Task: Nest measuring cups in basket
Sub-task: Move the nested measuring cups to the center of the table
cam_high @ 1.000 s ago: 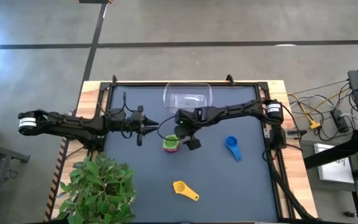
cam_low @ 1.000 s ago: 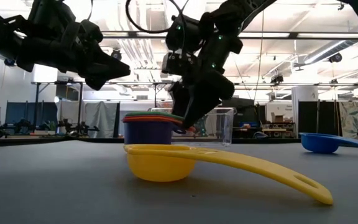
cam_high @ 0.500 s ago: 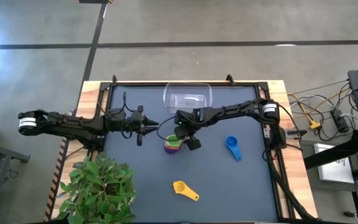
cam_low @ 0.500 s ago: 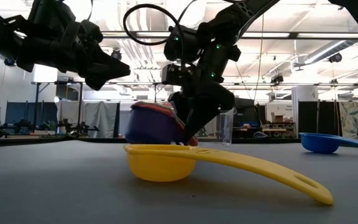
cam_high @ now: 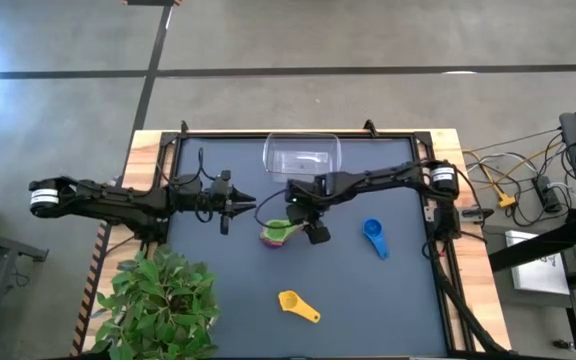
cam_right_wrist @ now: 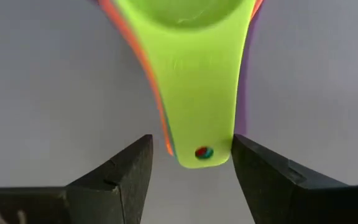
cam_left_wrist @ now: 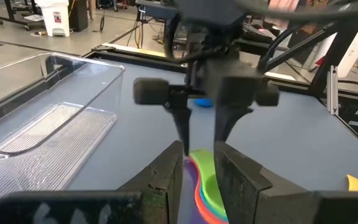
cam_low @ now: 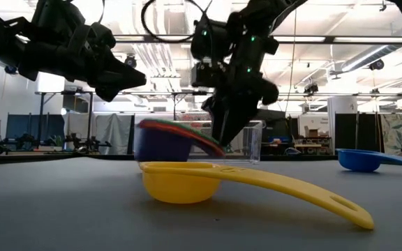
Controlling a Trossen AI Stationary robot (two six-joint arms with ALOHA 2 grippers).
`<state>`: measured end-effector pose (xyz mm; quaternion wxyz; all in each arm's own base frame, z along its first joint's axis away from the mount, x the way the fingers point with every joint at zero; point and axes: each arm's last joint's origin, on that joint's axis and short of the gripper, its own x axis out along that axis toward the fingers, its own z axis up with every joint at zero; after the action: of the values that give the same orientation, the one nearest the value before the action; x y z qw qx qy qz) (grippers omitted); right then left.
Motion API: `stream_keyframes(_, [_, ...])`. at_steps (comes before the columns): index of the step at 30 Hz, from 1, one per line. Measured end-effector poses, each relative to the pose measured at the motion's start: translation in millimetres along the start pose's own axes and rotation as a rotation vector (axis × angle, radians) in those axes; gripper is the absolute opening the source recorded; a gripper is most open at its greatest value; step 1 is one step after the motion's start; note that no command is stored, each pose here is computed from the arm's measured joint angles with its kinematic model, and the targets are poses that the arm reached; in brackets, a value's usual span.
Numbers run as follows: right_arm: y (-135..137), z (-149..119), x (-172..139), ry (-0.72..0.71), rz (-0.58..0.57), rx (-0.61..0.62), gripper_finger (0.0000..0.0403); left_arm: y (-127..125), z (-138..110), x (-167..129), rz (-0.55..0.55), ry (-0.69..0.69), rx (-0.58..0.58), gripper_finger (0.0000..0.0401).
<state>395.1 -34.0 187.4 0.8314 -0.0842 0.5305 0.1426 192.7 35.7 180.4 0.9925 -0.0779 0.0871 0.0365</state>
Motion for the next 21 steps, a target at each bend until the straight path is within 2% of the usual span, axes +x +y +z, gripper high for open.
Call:
stream_keyframes(7, [24, 14, -15, -0.06, -0.001, -0.059, 0.0206, 0, 0, 0, 0.0, 0.0, -0.007, 0.0075])
stream_keyframes(10, [26, 19, -16, -0.089, -0.041, -0.081, 0.0215, 0, 0, 0, -0.001, 0.0, -0.012, 0.0075])
stream_keyframes(13, [22, 21, -16, -0.116, -0.078, -0.08, 0.024, 0, 0, 0, -0.001, 0.0, -0.015, 0.0075])
stream_keyframes(21, [7, 22, -16, -0.168, -0.105, 0.012, 0.0339, -1, -1, 0, -0.005, 0.008, -0.015, 0.0075])
